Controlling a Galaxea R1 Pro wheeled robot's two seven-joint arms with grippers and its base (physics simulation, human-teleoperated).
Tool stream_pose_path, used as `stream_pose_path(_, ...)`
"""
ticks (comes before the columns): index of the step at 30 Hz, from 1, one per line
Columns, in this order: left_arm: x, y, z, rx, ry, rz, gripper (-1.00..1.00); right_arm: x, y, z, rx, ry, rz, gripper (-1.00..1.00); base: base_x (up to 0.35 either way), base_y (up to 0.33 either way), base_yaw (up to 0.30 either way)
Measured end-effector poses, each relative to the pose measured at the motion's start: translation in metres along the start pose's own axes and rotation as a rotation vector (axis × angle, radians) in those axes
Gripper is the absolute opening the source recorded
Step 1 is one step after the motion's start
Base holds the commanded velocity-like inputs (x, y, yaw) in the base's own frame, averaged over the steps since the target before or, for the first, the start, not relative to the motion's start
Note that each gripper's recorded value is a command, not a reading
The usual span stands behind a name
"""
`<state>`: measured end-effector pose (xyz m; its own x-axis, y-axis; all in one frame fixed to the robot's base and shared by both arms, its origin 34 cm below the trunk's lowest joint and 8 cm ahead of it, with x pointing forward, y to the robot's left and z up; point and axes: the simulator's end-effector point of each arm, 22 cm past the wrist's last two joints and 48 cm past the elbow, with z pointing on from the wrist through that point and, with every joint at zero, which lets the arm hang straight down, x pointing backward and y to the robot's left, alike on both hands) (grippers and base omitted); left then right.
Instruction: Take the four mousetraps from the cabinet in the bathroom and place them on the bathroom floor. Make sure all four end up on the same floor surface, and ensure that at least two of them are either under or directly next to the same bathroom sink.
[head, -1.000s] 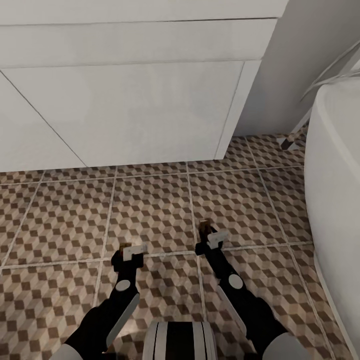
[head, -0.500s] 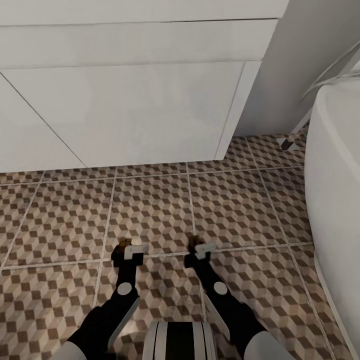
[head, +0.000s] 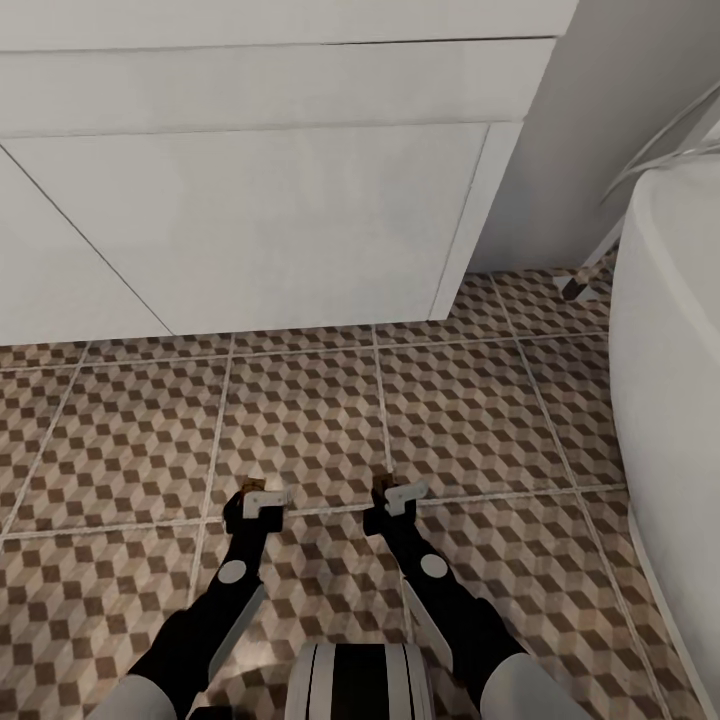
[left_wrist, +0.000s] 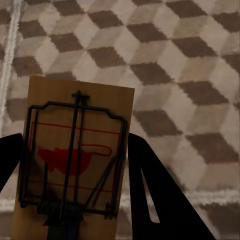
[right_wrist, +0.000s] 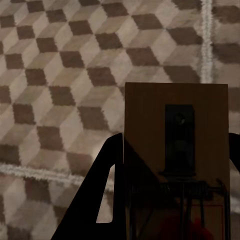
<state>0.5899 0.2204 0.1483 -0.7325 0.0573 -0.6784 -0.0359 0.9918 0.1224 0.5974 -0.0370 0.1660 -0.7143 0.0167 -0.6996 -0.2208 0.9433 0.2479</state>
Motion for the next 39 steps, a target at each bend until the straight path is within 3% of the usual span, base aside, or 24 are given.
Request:
stream_pose_path(27,0.015,-0.006,-0.001,0.004,0.026,-0.029,-1.00,-0.001,0.000,0.000,-0.003,-0.002,0.000,-1.00,0.302,0.000,0.000)
stream_pose_path(33,0.011,-0.004,-0.001,-0.004,0.003,-0.038,-1.00,-0.006,0.000,0.000,-0.004,-0.017,-0.002,-1.00,0.104,0.000,0.000)
stream_pose_path(39,0.026,-0.002,-0.002,-0.012,0.025,-0.030,-1.00,-0.014,0.001,-0.001,-0.007,-0.033,-0.003,-1.00,0.019,0.000,0.000)
